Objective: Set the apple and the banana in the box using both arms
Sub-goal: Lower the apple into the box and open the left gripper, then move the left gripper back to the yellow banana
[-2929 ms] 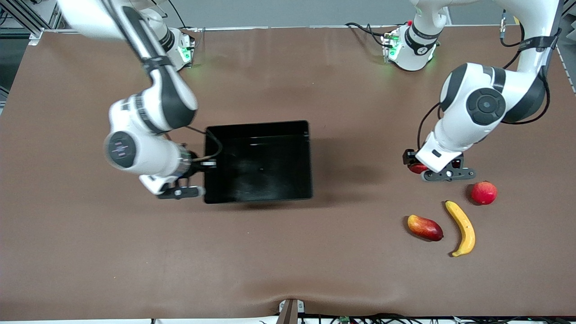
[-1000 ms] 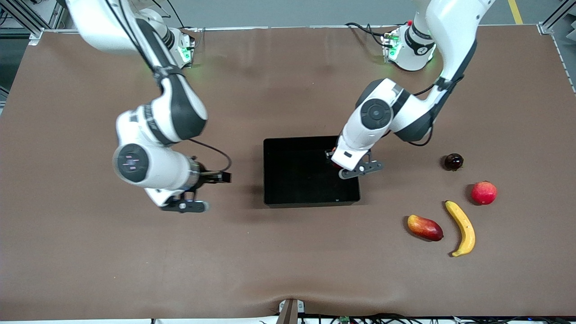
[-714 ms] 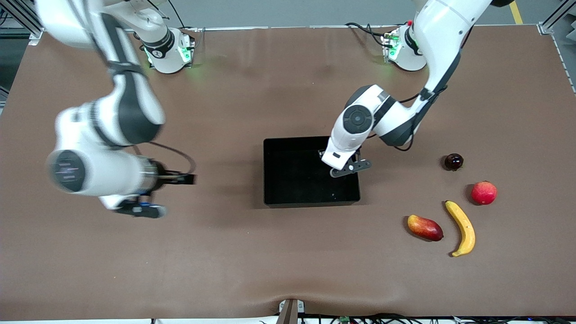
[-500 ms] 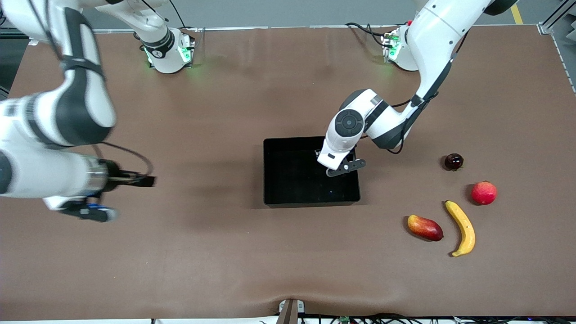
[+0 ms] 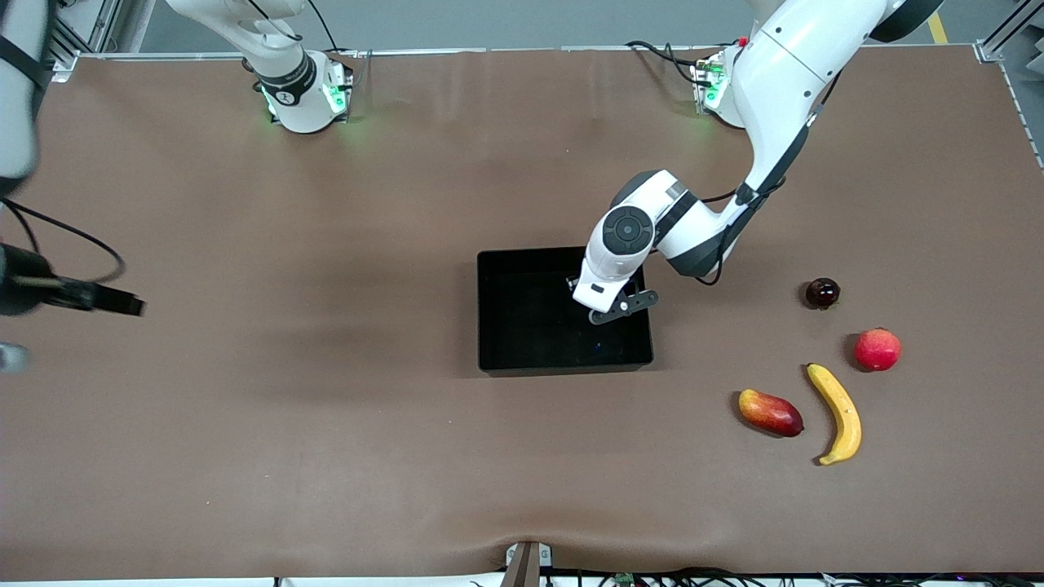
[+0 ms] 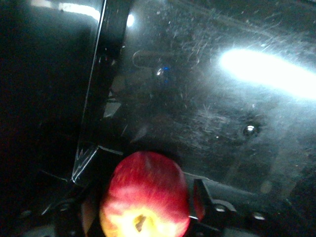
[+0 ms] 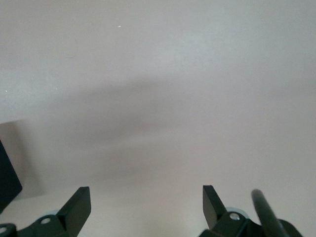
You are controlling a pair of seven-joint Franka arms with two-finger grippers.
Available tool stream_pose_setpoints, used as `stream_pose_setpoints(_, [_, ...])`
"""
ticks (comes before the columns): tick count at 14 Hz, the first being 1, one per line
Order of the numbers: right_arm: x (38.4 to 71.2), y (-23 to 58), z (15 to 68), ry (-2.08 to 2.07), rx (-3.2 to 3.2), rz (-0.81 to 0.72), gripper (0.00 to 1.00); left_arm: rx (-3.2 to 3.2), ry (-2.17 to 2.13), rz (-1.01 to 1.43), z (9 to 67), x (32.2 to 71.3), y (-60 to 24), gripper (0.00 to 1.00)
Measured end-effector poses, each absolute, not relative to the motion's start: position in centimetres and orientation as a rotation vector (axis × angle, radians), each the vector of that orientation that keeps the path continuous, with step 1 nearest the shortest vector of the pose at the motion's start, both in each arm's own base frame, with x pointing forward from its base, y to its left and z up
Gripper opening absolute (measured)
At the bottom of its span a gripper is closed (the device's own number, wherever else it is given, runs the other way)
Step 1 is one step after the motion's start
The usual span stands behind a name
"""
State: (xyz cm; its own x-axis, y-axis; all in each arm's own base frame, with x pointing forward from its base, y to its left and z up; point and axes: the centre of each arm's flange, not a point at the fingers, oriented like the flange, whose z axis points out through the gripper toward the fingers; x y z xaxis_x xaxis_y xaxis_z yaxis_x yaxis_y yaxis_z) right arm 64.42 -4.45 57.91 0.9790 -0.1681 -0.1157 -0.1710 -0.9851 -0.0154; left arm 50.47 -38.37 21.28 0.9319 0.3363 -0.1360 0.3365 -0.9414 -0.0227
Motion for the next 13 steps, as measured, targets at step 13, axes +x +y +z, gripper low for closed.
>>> stream_pose_setpoints(13, [54.0, -1.9, 66.3, 0.167, -3.125, 0.0, 1.0, 3.286, 0.466, -0.06, 36.3, 62.1, -21.8, 1.0])
